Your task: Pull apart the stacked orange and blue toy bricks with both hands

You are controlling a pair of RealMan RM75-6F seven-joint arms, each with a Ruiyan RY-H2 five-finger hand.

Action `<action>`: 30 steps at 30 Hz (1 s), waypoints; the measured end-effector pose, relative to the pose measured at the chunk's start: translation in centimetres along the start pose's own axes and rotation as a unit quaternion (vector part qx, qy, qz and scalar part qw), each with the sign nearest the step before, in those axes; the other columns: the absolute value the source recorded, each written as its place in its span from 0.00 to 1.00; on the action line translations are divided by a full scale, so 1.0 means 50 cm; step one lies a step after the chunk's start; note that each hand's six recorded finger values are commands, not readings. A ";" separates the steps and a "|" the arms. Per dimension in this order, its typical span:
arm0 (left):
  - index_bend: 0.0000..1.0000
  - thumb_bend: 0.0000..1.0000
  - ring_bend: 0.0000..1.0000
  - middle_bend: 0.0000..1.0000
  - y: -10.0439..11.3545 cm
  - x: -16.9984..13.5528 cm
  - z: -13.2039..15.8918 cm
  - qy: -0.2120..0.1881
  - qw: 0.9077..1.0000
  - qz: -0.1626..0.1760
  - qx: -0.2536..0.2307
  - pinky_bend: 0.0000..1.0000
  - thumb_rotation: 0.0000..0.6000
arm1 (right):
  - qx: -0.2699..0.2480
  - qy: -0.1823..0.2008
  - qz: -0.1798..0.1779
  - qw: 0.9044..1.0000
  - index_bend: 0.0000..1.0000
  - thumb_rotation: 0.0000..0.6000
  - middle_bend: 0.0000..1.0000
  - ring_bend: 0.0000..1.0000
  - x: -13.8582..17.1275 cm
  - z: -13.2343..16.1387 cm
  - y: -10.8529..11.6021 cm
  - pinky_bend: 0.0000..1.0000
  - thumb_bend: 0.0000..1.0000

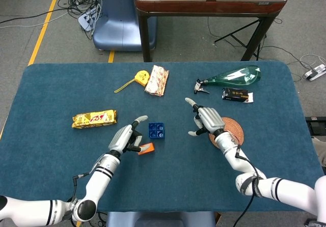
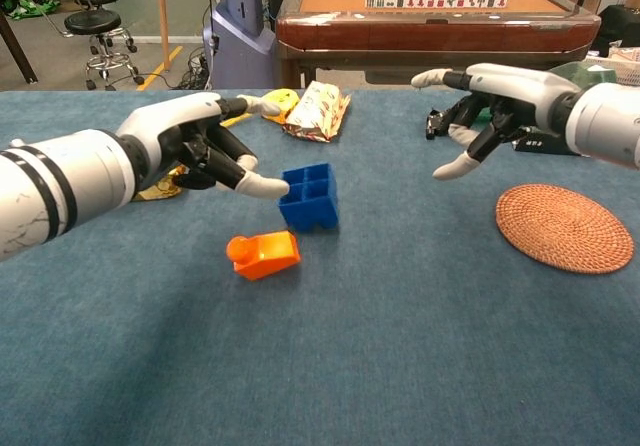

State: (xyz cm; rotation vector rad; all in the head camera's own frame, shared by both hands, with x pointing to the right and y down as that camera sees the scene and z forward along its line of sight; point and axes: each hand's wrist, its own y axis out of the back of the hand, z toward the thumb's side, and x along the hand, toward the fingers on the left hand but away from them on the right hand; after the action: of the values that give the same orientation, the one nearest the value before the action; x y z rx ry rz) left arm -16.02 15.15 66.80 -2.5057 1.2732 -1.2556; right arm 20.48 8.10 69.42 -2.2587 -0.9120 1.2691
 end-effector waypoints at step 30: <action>0.00 0.09 0.03 0.00 0.281 -0.191 -0.240 0.088 0.943 0.117 0.299 0.25 1.00 | 0.182 -0.062 -0.156 0.969 0.15 1.00 0.29 0.26 0.365 -0.208 0.220 0.35 0.00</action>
State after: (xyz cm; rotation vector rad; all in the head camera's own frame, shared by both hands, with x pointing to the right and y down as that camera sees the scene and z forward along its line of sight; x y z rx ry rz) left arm -36.49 16.02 63.22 -1.8022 0.9797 -1.5409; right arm 40.12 12.89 57.05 -1.6965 -0.9444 1.3158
